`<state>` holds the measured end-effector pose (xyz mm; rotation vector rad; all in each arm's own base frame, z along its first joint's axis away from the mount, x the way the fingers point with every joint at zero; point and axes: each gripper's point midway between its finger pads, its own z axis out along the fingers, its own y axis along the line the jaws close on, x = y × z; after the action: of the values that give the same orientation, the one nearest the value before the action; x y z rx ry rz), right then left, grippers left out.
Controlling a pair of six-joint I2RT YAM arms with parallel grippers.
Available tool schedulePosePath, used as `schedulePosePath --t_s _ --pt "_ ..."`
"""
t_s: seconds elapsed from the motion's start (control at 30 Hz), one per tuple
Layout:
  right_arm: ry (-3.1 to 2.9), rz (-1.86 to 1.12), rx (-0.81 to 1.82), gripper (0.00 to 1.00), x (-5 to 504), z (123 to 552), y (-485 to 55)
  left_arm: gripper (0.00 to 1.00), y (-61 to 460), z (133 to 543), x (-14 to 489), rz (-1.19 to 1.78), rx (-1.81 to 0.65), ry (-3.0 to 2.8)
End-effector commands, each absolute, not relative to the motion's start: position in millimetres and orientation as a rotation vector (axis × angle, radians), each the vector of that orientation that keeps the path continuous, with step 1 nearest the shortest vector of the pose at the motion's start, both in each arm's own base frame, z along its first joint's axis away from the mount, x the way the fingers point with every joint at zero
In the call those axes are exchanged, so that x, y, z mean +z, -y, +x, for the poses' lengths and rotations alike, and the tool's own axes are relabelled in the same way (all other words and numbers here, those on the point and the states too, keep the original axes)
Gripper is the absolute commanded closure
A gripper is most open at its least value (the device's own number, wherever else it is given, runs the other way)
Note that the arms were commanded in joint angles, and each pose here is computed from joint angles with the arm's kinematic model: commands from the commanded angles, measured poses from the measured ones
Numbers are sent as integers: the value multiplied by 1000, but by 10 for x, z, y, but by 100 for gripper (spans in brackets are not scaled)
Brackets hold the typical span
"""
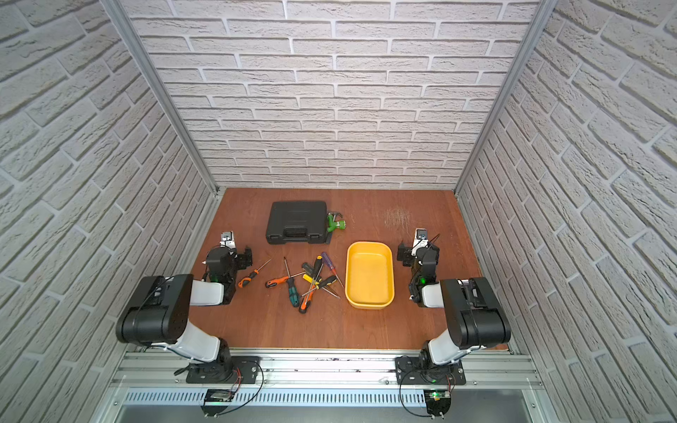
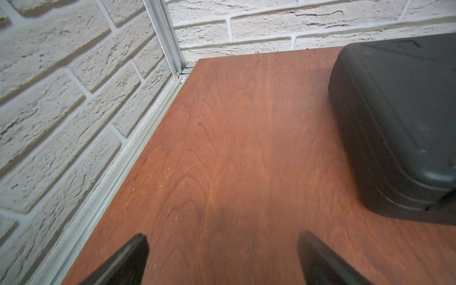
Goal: Put the screwdriver on the desktop into the storage box
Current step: Pick up the screwdriver from the center of the board.
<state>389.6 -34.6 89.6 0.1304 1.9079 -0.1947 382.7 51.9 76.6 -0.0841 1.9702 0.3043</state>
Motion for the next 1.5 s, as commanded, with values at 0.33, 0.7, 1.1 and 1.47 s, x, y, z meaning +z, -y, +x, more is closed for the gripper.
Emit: schedulePosePath --t_s 0.33,0.7,1.1,1.47 --pt "-1871 111 -180 1 986 3919 303 2 -517 3893 895 -83 298 -1927" --pt "-1870 152 -208 1 1483 3733 273 2 -536 3838 1012 -98 320 -1896" --pt "-2150 590 28 1 1762 2804 230 2 -655 3310 2050 -659 418 -1967" --pt "-2255 509 280 3 2094 2777 -378 24 665 2699 1593 -376 -11 -2379"
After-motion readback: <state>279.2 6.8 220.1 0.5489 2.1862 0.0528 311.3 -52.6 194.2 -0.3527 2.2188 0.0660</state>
